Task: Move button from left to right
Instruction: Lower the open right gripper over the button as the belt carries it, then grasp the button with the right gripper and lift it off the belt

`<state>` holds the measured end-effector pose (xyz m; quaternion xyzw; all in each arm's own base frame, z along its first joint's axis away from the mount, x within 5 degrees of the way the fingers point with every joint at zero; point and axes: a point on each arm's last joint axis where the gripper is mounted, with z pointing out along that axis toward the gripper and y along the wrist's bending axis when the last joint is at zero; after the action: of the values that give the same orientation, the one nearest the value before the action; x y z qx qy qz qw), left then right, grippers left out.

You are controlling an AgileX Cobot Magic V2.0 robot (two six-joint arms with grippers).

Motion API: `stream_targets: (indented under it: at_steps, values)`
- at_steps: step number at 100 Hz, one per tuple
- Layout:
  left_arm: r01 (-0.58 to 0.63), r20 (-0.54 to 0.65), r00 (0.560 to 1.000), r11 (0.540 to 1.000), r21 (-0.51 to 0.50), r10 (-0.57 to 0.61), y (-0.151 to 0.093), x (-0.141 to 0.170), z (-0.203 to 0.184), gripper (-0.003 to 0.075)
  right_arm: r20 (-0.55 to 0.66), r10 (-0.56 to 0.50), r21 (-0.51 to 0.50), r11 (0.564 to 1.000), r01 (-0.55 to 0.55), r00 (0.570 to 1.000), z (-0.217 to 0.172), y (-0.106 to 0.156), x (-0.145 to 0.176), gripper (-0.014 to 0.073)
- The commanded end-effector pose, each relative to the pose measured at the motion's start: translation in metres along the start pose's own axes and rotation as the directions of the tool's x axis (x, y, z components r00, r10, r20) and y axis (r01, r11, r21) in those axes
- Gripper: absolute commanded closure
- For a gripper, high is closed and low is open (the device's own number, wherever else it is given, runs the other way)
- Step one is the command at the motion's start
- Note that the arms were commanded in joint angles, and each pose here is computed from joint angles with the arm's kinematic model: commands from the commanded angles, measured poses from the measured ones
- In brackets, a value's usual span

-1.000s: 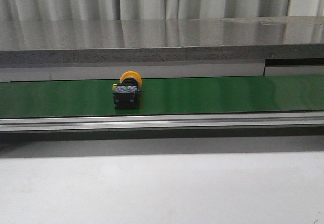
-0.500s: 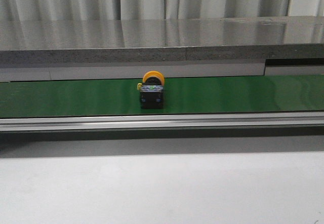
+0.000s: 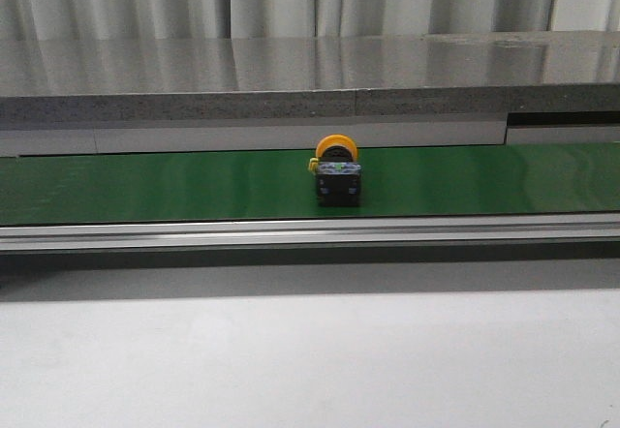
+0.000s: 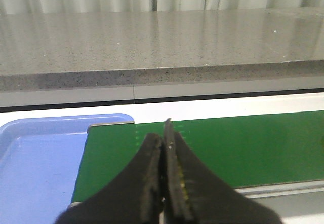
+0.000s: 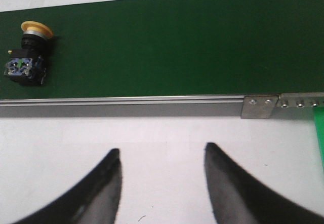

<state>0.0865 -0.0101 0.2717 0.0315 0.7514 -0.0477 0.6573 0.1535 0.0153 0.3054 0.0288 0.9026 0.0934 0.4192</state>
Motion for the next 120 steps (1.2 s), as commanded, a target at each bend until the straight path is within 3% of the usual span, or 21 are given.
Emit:
stream_targets:
  at_steps: [1, 22, 51, 79, 120]
  values:
    - [0.011, 0.102, 0.995, 1.0, -0.01, -0.01, 0.001, -0.016, -0.002, 0.0741, 0.123, 0.009, -0.02, 1.0, -0.006, 0.992, -0.007, 0.004, -0.018, 0.002]
    - [0.011, 0.102, 0.995, 1.0, -0.01, -0.01, 0.001, -0.016, -0.002, 0.0741, 0.114, -0.012, -0.03, 0.999, 0.016, 0.993, -0.004, 0.006, -0.024, -0.0005]
    - [0.011, 0.102, 0.995, 1.0, -0.01, -0.01, 0.001, -0.016, -0.002, 0.0741, 0.014, -0.081, -0.043, 0.996, 0.081, 0.997, 0.021, 0.012, -0.067, -0.0003]
    - [0.011, 0.102, 0.995, 1.0, -0.01, -0.01, 0.001, -0.016, -0.002, 0.0741, -0.096, -0.159, -0.099, 0.984, 0.149, 0.983, 0.077, 0.025, -0.091, -0.0003]
    - [0.011, 0.102, 0.995, 1.0, -0.01, -0.01, 0.001, -0.016, -0.002, 0.0741, -0.21, -0.268, -0.18, 0.956, 0.232, 0.94, 0.156, 0.057, -0.094, -0.0003]
